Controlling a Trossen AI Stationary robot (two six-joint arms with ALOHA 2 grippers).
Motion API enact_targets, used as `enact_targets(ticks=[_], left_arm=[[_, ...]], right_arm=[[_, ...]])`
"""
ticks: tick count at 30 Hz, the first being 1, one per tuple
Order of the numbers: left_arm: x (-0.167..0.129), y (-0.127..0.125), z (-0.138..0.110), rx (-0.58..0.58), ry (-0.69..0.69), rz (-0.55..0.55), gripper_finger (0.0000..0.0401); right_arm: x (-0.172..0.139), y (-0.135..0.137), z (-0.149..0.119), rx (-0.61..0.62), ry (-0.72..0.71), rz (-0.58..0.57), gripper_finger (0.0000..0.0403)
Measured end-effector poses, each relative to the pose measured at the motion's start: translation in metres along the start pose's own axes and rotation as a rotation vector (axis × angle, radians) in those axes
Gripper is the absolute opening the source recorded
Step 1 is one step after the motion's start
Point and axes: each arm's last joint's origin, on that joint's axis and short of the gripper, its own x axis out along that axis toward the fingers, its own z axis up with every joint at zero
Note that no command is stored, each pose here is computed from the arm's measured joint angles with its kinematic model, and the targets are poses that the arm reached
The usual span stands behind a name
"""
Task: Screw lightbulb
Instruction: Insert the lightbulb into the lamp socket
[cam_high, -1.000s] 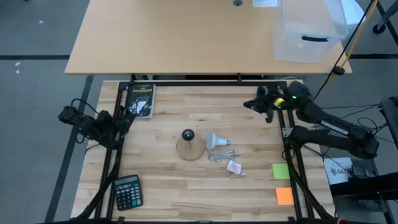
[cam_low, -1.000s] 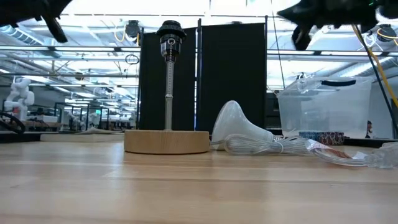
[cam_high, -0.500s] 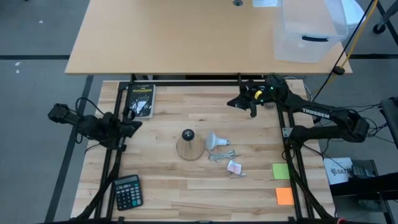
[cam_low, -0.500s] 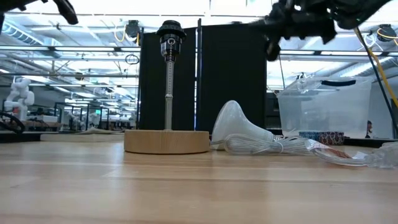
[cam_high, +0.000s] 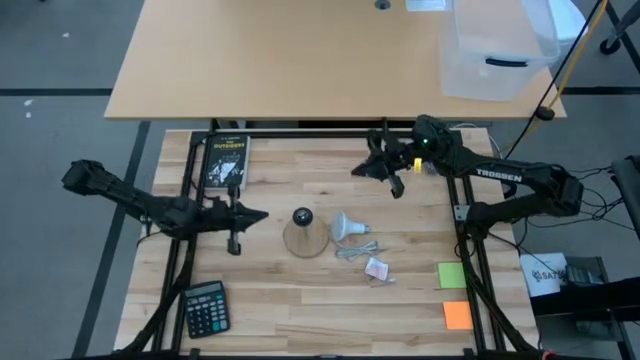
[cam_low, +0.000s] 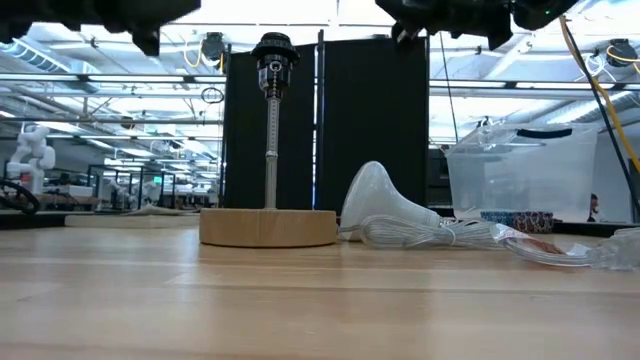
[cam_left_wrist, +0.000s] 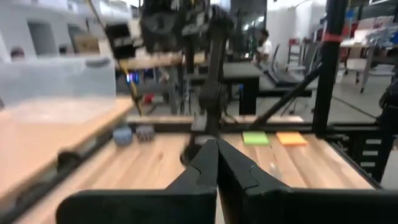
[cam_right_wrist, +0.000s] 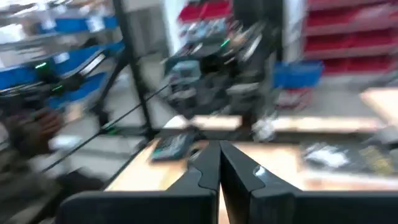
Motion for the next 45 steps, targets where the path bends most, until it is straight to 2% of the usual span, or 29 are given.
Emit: enact_targets(ticks=[5, 8, 12, 18, 23, 26, 35, 39, 45], left_arm=[[0.012, -0.005, -0.022, -0.013, 0.146, 0.004, 0.0], [0.018, -0.008, -0.034, 0.001, 0.225, 0.006, 0.0], [0.023, -0.01, -0.046, -0.05, 0.3, 0.02, 0.0], [0.029, -0.014, -0.06, -0.119, 0.359, 0.039, 0.0], [0.036, -0.016, -0.067, -0.151, 0.356, 0.065, 0.0005], [0.039, -0.017, -0.072, -0.175, 0.362, 0.094, 0.0031], [0.047, -0.022, -0.087, -0.177, 0.386, 0.102, 0.0154], [0.047, -0.023, -0.091, -0.169, 0.41, 0.091, 0.0176], [0.049, -0.02, -0.093, -0.146, 0.415, 0.098, 0.0181]], right_arm=[[0.013, 0.015, -0.009, -0.001, 0.17, -0.041, 0.0033], [0.023, 0.03, -0.013, -0.078, 0.276, -0.091, 0.007], [0.032, 0.048, -0.024, -0.114, 0.405, -0.18, 0.0126], [0.047, 0.065, -0.051, 0.009, 0.609, -0.259, 0.0203], [0.063, 0.07, -0.084, -0.011, 0.813, -0.331, 0.0247], [0.073, 0.069, -0.1, -0.031, 0.876, -0.341, 0.0257], [0.093, 0.062, -0.143, -0.017, 1.02, -0.382, 0.0253], [0.099, 0.057, -0.153, -0.016, 1.027, -0.455, 0.0253], [0.107, 0.054, -0.164, 0.006, 1.014, -0.462, 0.0274]])
